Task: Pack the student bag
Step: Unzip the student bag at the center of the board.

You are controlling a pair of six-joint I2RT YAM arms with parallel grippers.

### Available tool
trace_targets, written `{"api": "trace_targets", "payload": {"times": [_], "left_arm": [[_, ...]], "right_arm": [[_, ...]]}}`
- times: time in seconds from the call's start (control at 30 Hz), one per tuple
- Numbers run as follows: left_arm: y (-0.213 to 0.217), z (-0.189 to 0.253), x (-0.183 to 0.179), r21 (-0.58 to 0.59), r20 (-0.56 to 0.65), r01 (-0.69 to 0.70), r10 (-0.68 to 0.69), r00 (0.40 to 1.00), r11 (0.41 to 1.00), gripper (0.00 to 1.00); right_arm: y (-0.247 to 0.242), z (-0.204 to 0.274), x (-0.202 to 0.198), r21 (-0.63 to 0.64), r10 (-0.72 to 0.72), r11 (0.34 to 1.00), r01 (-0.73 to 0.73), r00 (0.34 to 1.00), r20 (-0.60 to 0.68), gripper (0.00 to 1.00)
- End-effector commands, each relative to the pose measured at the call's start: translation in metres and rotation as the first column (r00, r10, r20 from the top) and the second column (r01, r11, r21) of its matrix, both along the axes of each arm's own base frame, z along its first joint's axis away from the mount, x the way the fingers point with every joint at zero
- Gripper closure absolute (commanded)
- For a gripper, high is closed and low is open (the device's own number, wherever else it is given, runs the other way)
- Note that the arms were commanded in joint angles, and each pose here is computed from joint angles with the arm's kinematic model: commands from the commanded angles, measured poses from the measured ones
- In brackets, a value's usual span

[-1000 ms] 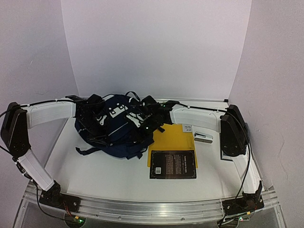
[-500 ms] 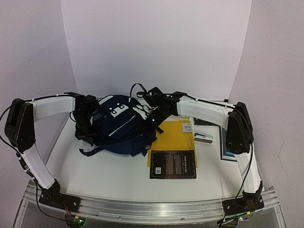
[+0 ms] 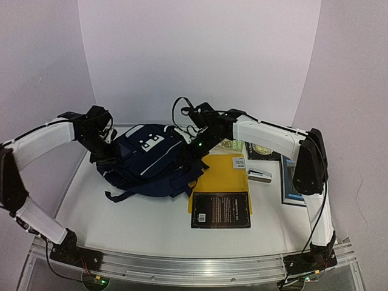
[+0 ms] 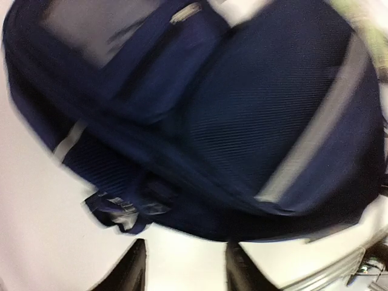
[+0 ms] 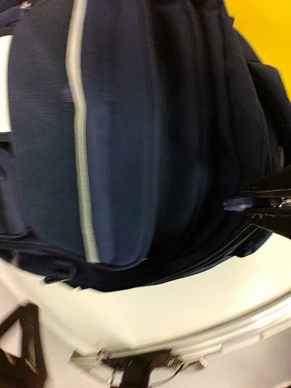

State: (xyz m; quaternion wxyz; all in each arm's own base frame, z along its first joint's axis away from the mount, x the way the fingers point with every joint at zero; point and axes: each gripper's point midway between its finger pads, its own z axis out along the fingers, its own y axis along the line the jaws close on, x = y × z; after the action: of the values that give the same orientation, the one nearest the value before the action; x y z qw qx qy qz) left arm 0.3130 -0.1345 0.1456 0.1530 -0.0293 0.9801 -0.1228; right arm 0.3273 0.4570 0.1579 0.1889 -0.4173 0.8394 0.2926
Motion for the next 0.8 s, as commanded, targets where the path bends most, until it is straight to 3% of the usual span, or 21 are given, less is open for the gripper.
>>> {"api": "trace_targets", "payload": {"times": [0.0, 0.1, 0.3, 0.5, 0.77], "left_arm": [[-0.053, 0.073, -0.016, -0.179, 0.302, 0.257, -0.196, 0.933, 0.950, 0.50], [-0.079, 0.081, -0.033, -0.234, 0.358, 0.356, -0.260, 0.897, 0.905, 0.42], [-0.119, 0.084, -0.042, -0.276, 0.442, 0.495, -0.349, 0.826, 0.824, 0.39], [-0.148, 0.060, -0.044, -0.283, 0.403, 0.560, -0.433, 0.806, 0.779, 0.38], [-0.158, 0.023, -0.031, -0.227, 0.345, 0.548, -0.460, 0.818, 0.805, 0.41]], "right_arm": [[0.025, 0.049, 0.000, 0.176, -0.003, 0.984, 0.015, 0.997, -0.071, 1.00], [0.031, 0.049, 0.001, 0.196, -0.009, 0.980, 0.029, 0.995, -0.100, 1.00], [0.035, 0.045, 0.000, 0.211, -0.021, 0.976, 0.052, 0.989, -0.148, 1.00], [0.036, 0.043, 0.002, 0.214, -0.035, 0.974, 0.068, 0.987, -0.158, 1.00], [0.037, 0.039, 0.002, 0.210, -0.044, 0.974, 0.081, 0.984, -0.175, 0.98]]}}
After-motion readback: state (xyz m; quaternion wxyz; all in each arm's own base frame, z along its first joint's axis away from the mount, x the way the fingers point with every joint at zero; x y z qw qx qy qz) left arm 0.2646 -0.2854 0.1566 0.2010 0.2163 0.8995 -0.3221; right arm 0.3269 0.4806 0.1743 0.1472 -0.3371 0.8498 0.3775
